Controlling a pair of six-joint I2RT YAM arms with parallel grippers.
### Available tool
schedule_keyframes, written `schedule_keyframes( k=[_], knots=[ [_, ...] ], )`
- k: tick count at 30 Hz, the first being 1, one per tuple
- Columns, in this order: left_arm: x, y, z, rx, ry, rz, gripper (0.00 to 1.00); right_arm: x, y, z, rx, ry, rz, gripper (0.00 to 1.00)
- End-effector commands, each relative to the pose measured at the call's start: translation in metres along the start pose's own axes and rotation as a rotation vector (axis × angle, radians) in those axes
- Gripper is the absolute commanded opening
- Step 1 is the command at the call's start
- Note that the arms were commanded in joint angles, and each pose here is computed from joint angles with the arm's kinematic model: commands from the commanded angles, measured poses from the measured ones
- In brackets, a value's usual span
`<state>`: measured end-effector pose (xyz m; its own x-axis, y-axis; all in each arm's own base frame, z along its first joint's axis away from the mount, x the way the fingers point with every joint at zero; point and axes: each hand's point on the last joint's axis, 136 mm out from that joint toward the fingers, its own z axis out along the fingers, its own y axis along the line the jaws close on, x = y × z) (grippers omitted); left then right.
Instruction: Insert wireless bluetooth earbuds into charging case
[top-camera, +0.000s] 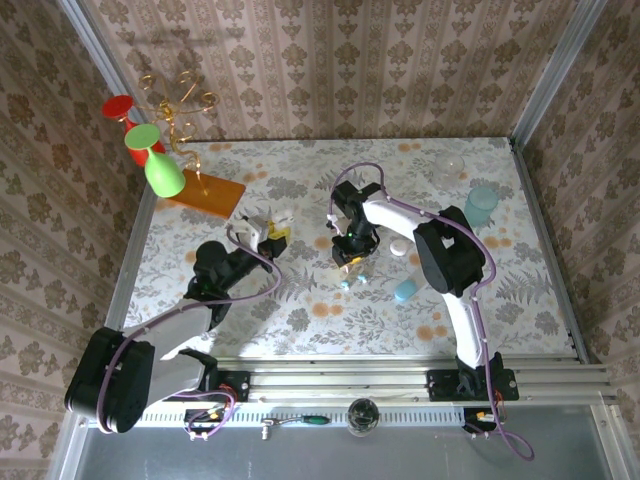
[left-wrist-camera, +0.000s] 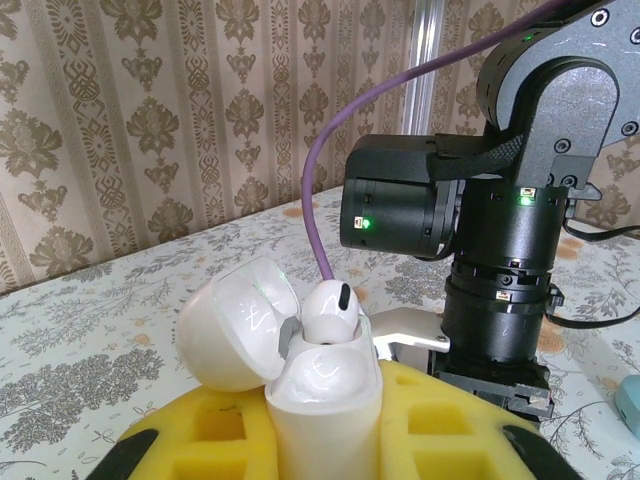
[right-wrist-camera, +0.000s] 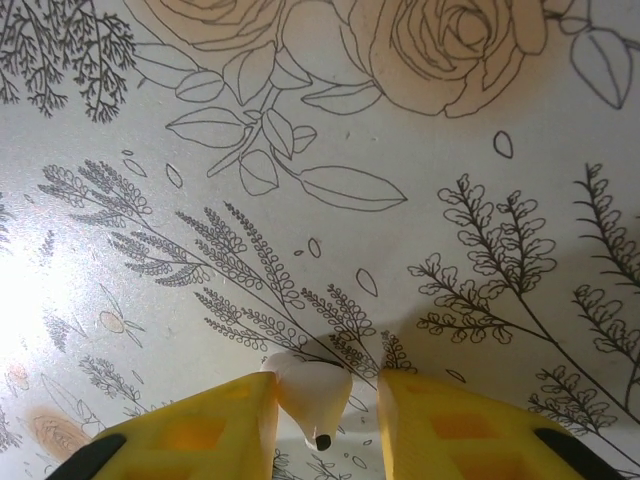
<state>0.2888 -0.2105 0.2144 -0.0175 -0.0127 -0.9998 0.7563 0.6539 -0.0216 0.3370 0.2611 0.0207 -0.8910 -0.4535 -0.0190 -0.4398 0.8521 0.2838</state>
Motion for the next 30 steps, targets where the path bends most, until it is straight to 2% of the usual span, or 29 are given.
schedule_keyframes(
  k=[1,9,14,22,27,30],
  knots=[
    [-0.010,-0.002,0.004,0.025,-0.021,0.013,0.00,0.000,0.003,0.008,-0.017,0.023,0.003,0.33],
    [-0.008,-0.003,0.005,0.031,-0.016,0.000,0.00,0.002,0.003,0.010,-0.022,0.026,0.013,0.26],
    [-0.007,-0.005,0.005,0.039,-0.012,-0.003,0.00,-0.002,0.009,-0.005,-0.049,-0.045,0.020,0.24],
    [-0.008,-0.009,0.012,0.069,-0.008,-0.009,0.00,-0.015,0.013,-0.057,-0.117,-0.296,0.034,0.23],
    [-0.010,-0.016,0.019,0.118,-0.002,-0.022,0.00,-0.028,0.021,-0.109,-0.186,-0.553,-0.007,0.23],
    [-0.008,-0.034,0.027,0.186,0.007,-0.021,0.00,-0.031,0.031,-0.145,-0.232,-0.713,-0.050,0.23]
  ],
)
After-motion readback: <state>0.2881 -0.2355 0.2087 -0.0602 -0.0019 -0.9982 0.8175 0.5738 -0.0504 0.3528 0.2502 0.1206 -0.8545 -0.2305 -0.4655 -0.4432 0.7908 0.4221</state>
